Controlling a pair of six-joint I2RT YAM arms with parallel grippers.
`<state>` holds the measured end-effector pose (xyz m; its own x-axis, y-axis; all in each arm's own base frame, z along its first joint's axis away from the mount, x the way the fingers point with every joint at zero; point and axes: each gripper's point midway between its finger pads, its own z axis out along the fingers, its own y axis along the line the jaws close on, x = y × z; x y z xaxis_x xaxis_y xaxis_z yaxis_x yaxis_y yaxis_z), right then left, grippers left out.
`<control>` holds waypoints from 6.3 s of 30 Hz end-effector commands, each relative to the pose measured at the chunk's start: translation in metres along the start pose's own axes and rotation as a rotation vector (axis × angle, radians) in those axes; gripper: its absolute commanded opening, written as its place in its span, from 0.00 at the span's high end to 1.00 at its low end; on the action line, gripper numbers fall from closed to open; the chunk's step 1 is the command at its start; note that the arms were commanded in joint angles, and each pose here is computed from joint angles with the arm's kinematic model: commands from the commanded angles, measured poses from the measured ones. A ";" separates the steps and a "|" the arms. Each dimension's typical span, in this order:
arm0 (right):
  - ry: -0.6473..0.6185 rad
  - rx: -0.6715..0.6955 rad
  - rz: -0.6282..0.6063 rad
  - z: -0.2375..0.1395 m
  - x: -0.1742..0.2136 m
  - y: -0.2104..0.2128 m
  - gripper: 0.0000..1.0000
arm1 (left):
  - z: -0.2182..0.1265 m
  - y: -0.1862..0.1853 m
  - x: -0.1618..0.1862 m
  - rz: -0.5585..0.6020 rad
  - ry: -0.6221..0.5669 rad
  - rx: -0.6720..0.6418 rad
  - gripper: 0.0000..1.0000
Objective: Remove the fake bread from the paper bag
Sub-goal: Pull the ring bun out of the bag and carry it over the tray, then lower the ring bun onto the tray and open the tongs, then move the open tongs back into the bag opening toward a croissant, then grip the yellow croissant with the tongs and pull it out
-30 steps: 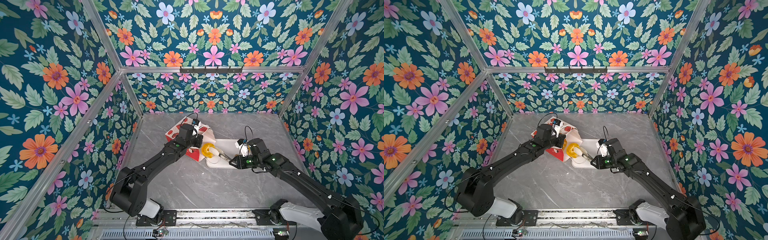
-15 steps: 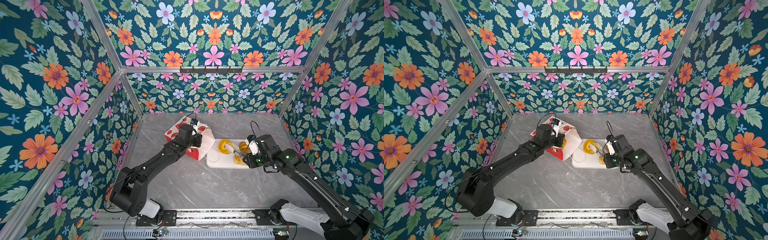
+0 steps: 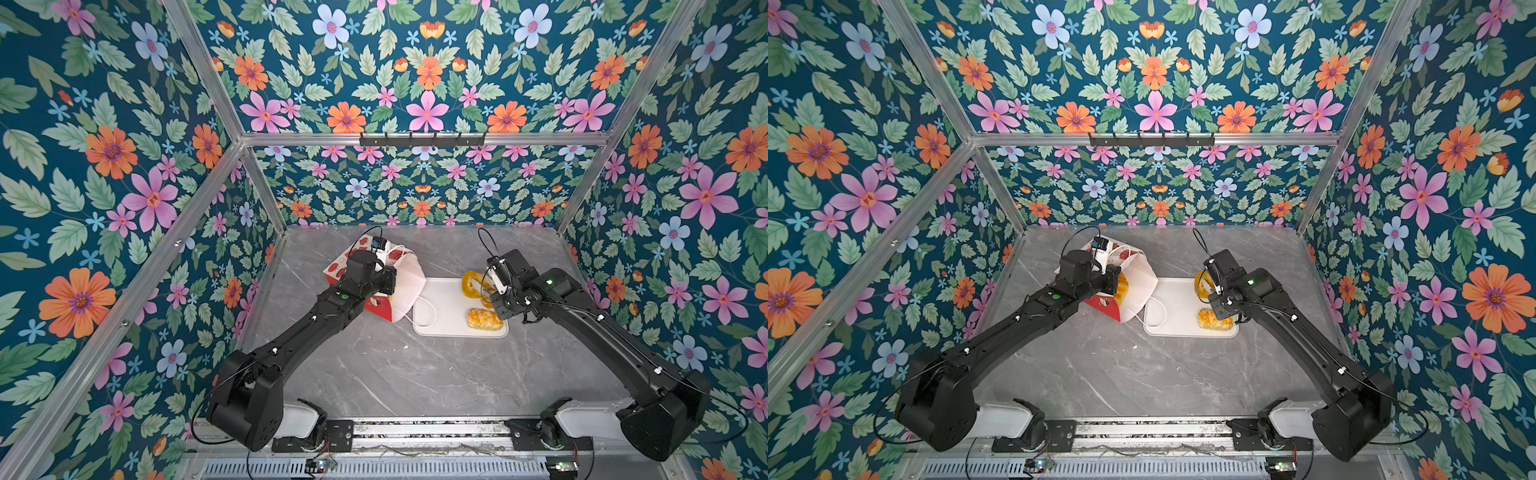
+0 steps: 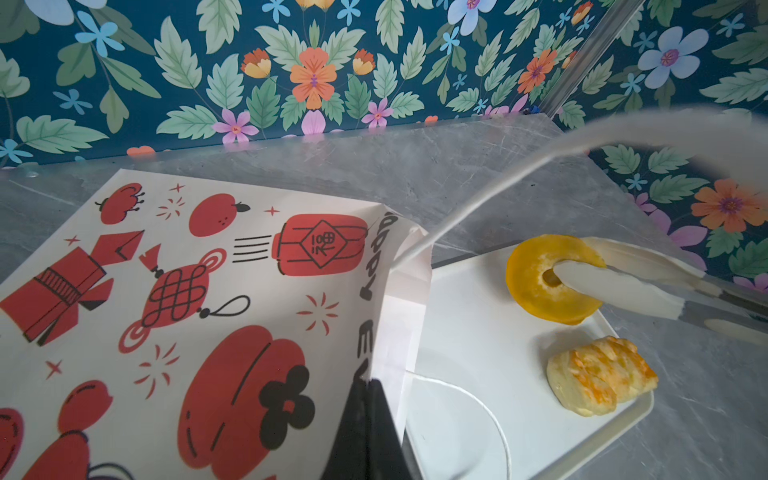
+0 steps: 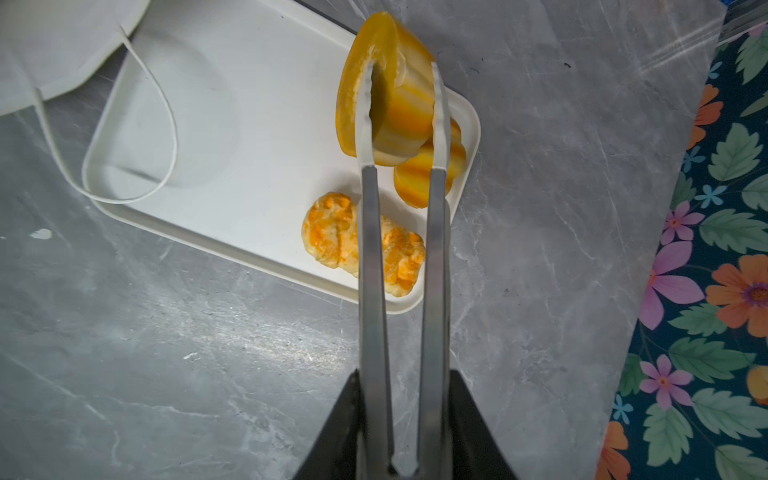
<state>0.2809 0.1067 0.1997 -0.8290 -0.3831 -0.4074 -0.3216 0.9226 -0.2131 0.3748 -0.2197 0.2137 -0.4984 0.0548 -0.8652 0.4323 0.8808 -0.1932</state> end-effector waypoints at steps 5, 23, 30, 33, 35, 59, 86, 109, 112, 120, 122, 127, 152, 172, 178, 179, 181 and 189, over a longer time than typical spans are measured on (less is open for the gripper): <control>0.021 0.051 -0.052 0.013 -0.007 -0.001 0.85 | -0.003 0.007 0.000 0.005 -0.016 -0.008 1.00; 0.073 -0.022 -0.117 0.024 -0.003 0.048 0.85 | 0.000 0.010 0.000 -0.017 -0.023 0.009 1.00; 0.056 -0.202 -0.056 0.018 0.003 0.082 0.78 | 0.000 0.010 0.001 -0.024 -0.026 0.014 1.00; 0.055 -0.221 -0.050 0.017 0.005 0.088 0.78 | 0.000 0.010 0.002 -0.026 -0.026 0.016 1.00; 0.059 -0.203 -0.059 0.018 0.007 0.087 0.79 | 0.000 0.010 0.003 -0.029 -0.024 0.016 1.00; 0.077 0.090 -0.145 0.022 0.007 0.038 0.79 | -0.004 0.012 0.005 -0.037 -0.034 0.014 1.00; 0.087 -0.239 -0.012 0.008 0.029 0.089 0.68 | -0.001 0.012 0.007 -0.044 -0.030 0.023 1.00; 0.017 -0.482 0.026 -0.003 0.035 0.124 0.73 | -0.003 0.013 0.011 -0.056 -0.031 0.023 1.00; 0.025 -0.453 0.031 0.007 0.035 0.123 0.73 | -0.002 0.012 0.010 -0.058 -0.030 0.027 1.00; 0.047 -0.338 0.104 0.036 0.028 0.099 0.75 | -0.002 0.012 0.012 -0.060 -0.027 0.026 1.00; 0.043 -0.337 0.133 0.039 0.027 0.094 0.75 | -0.002 0.013 0.012 -0.059 -0.028 0.022 1.00; 0.044 -0.312 0.179 0.043 0.028 0.081 0.75 | -0.002 0.014 0.014 -0.059 -0.023 0.019 1.00; -0.222 -0.714 0.103 -0.007 -0.040 0.169 0.69 | 0.003 0.009 0.003 -0.008 0.017 0.030 1.00; -0.204 -0.762 0.170 0.043 -0.084 0.206 0.64 | 0.005 0.005 0.009 0.023 0.113 0.035 1.00; -0.189 -0.757 0.201 0.053 -0.088 0.203 0.62 | 0.003 0.002 0.011 0.027 0.114 0.049 1.00; -0.190 -0.762 0.205 0.053 -0.089 0.204 0.62 | 0.003 0.001 0.011 0.029 0.114 0.053 1.00; -0.190 -0.780 0.211 0.053 -0.092 0.205 0.62 | 0.001 -0.001 0.009 0.030 0.108 0.060 1.00; -0.144 -0.846 0.225 0.068 -0.094 0.223 0.61 | -0.003 -0.007 0.004 0.032 0.093 0.079 1.00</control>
<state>0.3127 0.3334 0.1185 -0.8758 -0.1603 -0.4554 -0.4188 0.7215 0.5514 0.3702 -0.2199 0.2065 -0.5633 0.1264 -0.8165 0.4825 0.8526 -0.2009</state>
